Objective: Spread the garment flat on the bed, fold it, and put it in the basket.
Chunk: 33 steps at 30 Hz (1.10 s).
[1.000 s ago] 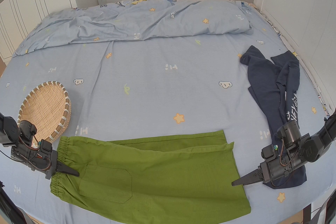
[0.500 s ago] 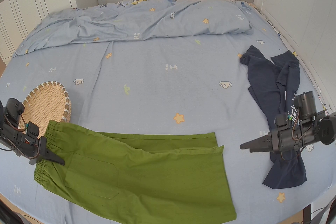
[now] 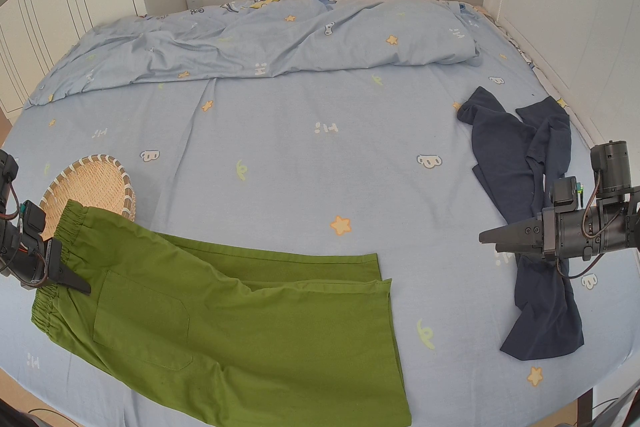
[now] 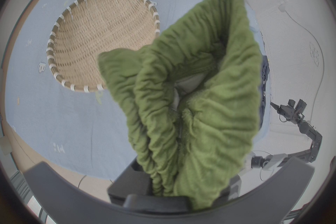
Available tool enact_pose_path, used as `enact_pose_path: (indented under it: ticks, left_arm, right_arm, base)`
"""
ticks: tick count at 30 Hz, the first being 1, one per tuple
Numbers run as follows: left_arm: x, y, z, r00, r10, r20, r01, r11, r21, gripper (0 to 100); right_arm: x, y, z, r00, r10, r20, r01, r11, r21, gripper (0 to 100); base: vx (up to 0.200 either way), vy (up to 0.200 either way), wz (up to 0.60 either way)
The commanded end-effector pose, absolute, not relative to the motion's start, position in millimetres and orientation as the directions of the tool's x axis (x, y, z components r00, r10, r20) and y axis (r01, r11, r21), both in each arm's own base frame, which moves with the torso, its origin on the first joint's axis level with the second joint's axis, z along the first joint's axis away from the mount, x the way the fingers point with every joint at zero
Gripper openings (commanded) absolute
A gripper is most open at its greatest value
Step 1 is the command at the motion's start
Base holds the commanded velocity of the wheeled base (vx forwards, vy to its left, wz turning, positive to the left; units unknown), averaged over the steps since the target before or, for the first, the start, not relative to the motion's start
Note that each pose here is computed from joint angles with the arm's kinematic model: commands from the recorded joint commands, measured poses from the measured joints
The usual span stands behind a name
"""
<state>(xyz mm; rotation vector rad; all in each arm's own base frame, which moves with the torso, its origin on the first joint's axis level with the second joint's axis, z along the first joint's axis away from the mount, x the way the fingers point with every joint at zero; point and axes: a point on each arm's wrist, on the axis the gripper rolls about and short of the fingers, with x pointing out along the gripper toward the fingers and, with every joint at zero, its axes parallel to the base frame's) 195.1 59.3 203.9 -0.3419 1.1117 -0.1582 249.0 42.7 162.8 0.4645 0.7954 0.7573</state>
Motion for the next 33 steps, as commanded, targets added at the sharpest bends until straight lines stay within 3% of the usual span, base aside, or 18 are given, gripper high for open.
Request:
enact_pose_path:
  ticks: [1,4,10,16,25,33]
  left_arm:
    - [187.6,47.0,227.0,0.425,-0.312,-0.85,0.016,0.941,-0.338,0]
    - [188.9,12.6,230.0,0.328,-0.387,-0.862,0.115,0.922,-0.37,0]
    - [192.4,-28.1,231.4,0.253,-0.444,-0.86,0.163,0.895,-0.415,0]
    - [196.0,-56.8,225.4,0.187,-0.417,-0.889,0.211,0.901,-0.378,0]
    - [204.8,-109.7,221.9,0.234,-0.379,-0.895,0.16,0.923,-0.35,0]
    - [197.0,-149.1,227.3,0.208,-0.409,-0.889,0.147,0.911,-0.385,0]
  right_arm:
    - [248.4,38.7,167.3,0.484,0.747,-0.455,-0.426,0.656,0.623,100]
    - [247.4,40.2,166.4,0.474,0.75,-0.462,-0.422,0.654,0.628,100]
    - [246.4,41.2,166.7,0.471,0.752,-0.462,-0.425,0.652,0.628,100]
    - [245.3,42.2,167.4,0.47,0.753,-0.461,-0.43,0.651,0.626,100]
    - [245.6,41.9,167.0,0.47,0.752,-0.462,-0.428,0.652,0.627,100]
    - [245.8,42.3,166.7,0.468,0.753,-0.462,-0.428,0.651,0.627,100]
  base:
    - [0.0,0.0,0.0]
    - [0.0,0.0,0.0]
    - [0.0,0.0,0.0]
    - [0.0,0.0,0.0]
    - [0.0,0.0,0.0]
    - [0.0,0.0,0.0]
